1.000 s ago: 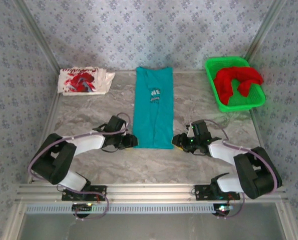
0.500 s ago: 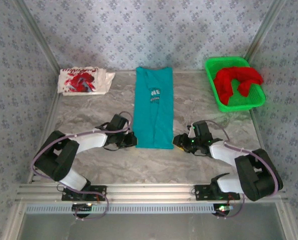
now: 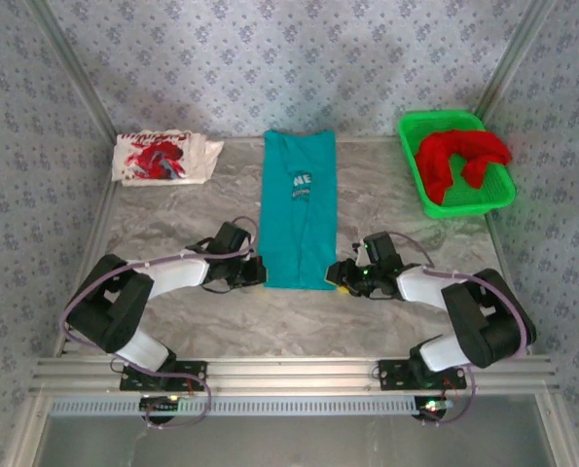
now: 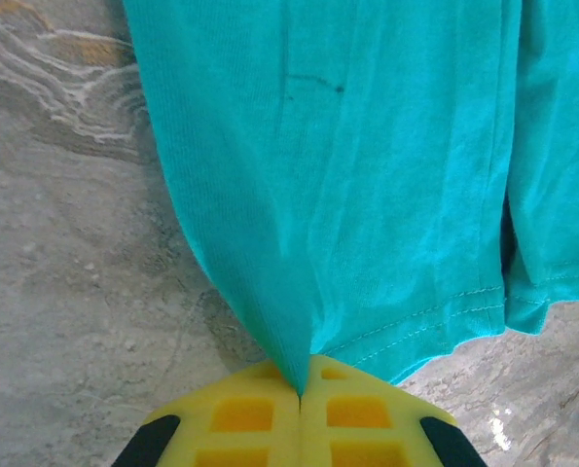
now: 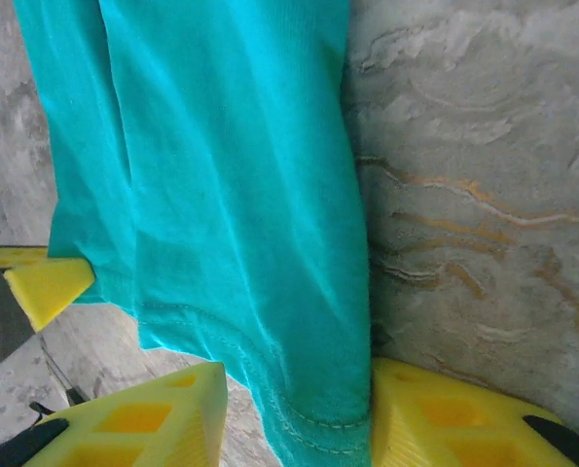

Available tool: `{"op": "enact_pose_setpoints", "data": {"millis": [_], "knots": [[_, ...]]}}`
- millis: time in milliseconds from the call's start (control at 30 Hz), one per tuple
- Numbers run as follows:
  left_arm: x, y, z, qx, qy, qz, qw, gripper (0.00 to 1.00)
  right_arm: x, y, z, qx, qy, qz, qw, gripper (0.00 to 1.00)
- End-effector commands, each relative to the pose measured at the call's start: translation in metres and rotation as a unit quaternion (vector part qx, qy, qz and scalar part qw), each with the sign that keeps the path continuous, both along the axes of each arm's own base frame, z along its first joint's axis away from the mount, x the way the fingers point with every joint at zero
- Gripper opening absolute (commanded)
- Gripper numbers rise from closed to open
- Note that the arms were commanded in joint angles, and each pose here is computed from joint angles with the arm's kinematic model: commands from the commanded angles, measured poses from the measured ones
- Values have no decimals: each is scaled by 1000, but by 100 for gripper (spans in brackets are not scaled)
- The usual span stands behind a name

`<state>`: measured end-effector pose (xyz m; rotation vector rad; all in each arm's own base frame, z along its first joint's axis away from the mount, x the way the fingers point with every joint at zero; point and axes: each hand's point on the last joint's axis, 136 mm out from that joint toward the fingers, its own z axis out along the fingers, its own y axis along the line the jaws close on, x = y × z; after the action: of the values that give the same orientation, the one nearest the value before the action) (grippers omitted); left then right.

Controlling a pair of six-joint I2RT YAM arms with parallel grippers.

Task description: Fold and stack the t-shirts

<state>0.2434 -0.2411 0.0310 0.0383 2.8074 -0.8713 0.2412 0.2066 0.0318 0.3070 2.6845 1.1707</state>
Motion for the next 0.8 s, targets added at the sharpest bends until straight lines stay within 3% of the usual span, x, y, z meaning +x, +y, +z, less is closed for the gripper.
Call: {"op": "enact_pose_setpoints", "data": {"millis": [0,400,600,767], "knots": [[4,-5,9,-3,-11,-4,1000,0,0,12,4,14,4,12,1000,42],[3,0,11,4,-13,2,1000,0,1,5,15,-10,-9,5,1000,6],[3,2,28,-7,-37,3,999,0,-2,5,31,-7,-19,13,1000,0],[-16,11,11,3,-25,5,1000,0,-21,-4,16,-19,-4,15,1000,0]]}}
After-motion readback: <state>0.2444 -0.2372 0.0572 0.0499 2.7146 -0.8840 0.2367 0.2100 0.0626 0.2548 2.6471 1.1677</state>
